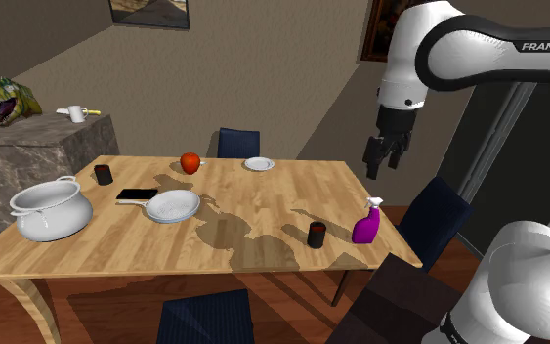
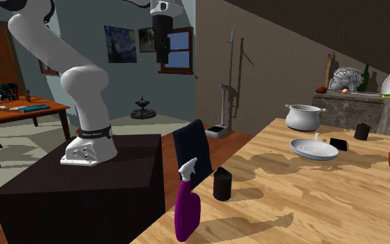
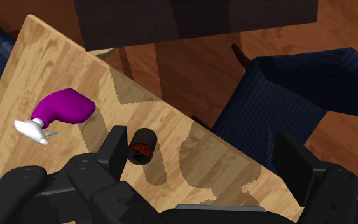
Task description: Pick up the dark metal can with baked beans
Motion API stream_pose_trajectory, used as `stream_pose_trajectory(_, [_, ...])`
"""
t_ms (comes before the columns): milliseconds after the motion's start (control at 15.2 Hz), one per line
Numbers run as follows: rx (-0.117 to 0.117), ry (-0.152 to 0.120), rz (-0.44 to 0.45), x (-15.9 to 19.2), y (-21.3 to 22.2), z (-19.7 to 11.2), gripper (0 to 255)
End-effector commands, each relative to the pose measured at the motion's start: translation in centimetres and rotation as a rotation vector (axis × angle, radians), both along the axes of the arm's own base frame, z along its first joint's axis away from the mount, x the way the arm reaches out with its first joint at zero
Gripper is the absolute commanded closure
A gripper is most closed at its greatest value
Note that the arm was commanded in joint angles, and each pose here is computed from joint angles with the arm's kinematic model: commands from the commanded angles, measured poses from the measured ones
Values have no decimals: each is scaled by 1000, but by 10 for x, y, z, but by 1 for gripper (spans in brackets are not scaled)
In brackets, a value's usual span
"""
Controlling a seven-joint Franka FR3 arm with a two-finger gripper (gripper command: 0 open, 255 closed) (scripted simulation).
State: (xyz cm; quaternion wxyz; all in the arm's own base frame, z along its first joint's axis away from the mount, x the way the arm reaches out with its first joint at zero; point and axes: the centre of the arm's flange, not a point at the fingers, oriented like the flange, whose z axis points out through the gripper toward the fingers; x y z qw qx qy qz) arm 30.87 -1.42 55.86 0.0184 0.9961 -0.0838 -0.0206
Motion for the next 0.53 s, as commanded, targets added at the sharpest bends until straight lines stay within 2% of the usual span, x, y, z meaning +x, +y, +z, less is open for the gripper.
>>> stream_pose_trajectory(0, [0,0,0,0,0,0,0])
stream_pose_trajectory(462, [6,-5,-6,45,-32,-74,0])
